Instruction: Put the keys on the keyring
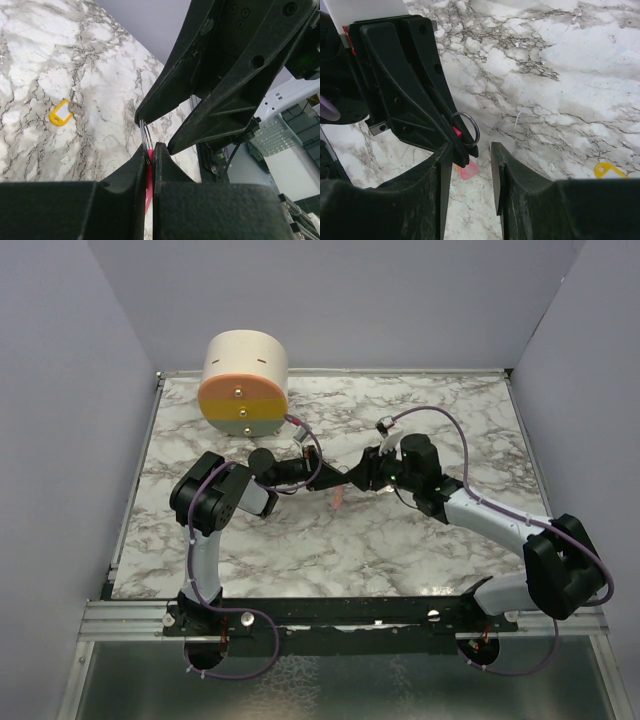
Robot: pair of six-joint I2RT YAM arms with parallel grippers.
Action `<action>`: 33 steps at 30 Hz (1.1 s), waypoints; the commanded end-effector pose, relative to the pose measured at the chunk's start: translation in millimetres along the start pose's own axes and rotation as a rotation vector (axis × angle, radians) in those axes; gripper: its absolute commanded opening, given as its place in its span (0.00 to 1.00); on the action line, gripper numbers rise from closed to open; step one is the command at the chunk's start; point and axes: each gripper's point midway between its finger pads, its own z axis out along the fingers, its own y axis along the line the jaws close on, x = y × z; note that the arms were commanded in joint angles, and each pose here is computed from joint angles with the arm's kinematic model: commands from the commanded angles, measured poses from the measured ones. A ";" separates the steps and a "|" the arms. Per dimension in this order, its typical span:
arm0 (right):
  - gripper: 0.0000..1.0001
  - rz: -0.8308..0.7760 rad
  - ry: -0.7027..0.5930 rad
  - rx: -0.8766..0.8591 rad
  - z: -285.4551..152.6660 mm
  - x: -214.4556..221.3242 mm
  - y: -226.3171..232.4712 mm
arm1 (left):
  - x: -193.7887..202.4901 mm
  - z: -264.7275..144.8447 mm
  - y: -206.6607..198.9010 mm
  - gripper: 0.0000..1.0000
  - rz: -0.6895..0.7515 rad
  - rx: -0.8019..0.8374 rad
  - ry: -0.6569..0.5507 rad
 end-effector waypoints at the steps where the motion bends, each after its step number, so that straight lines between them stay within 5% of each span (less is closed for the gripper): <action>1: 0.35 -0.002 -0.038 -0.039 6.1 -15.0 7.1 | -23.2 8.7 -52.0 0.00 0.250 0.178 -0.033; 13: 0.24 0.032 -0.053 0.006 12.6 -16.9 -1.6 | -13.6 16.2 -67.9 0.00 0.266 0.223 -0.002; 33: 0.25 0.129 -0.151 0.123 1.3 -36.2 -14.8 | -6.2 20.0 -80.6 0.00 0.282 0.242 0.000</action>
